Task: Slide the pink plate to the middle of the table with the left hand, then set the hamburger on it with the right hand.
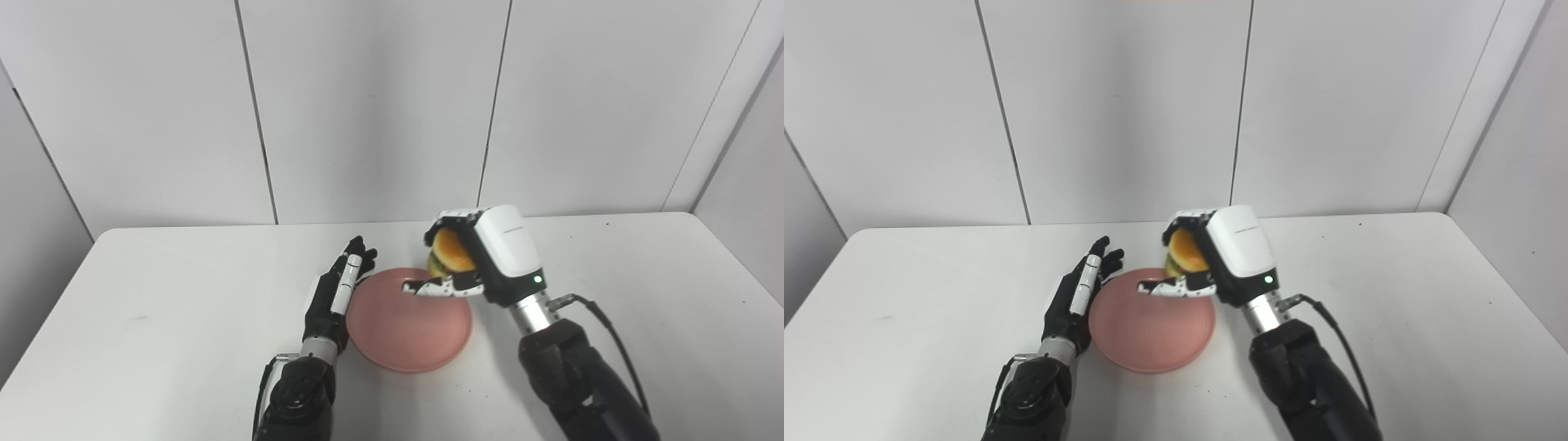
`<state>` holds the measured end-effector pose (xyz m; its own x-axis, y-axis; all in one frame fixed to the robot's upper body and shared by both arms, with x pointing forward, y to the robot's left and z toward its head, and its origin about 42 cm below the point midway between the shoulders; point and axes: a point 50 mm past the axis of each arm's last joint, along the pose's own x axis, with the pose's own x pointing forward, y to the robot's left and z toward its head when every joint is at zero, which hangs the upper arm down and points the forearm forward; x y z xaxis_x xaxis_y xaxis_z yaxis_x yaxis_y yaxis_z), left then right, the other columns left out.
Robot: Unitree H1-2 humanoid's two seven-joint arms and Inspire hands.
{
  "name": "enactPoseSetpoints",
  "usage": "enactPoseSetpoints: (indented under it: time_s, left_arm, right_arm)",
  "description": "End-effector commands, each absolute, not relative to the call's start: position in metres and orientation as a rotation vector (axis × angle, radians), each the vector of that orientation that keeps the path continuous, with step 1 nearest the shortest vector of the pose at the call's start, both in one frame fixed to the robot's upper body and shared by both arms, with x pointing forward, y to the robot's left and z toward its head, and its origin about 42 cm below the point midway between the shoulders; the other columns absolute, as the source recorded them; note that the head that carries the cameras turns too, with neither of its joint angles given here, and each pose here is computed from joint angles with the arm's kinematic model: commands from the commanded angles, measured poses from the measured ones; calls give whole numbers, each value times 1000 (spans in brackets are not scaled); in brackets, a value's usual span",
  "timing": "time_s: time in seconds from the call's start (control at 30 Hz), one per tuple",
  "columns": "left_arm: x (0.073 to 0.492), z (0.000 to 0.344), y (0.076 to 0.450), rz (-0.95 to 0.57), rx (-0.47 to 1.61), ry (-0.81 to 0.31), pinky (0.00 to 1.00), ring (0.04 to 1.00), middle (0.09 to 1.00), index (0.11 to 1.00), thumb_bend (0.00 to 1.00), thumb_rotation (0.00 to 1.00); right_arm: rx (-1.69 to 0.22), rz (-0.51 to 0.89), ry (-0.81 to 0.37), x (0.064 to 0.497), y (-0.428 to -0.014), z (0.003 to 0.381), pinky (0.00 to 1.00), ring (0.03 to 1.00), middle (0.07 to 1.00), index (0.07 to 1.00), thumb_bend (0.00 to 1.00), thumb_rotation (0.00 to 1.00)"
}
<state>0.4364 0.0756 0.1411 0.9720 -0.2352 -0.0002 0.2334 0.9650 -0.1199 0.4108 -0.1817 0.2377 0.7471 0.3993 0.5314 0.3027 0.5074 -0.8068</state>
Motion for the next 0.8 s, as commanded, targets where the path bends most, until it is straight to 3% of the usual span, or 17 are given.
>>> enactPoseSetpoints:
  time_s: [0.0,0.3,0.43,0.77]
  left_arm:
    - [430,124,71,-229,-125,93,841,875,842,894,745,863]
    - [431,126,71,-229,-139,91,788,873,860,869,749,846]
    - [431,126,73,-225,-132,91,752,868,859,865,742,843]
    - [432,124,78,-224,-159,100,801,893,885,872,727,838]
  right_arm:
    - [-1064,48,-828,420,-169,258,206,277,356,369,649,476]
    - [-1100,139,-769,438,-142,225,218,286,353,376,673,521]
    - [-1107,160,-753,442,-135,213,193,259,325,350,691,463]
    - [-1146,214,-673,450,-138,182,247,317,390,431,664,540]
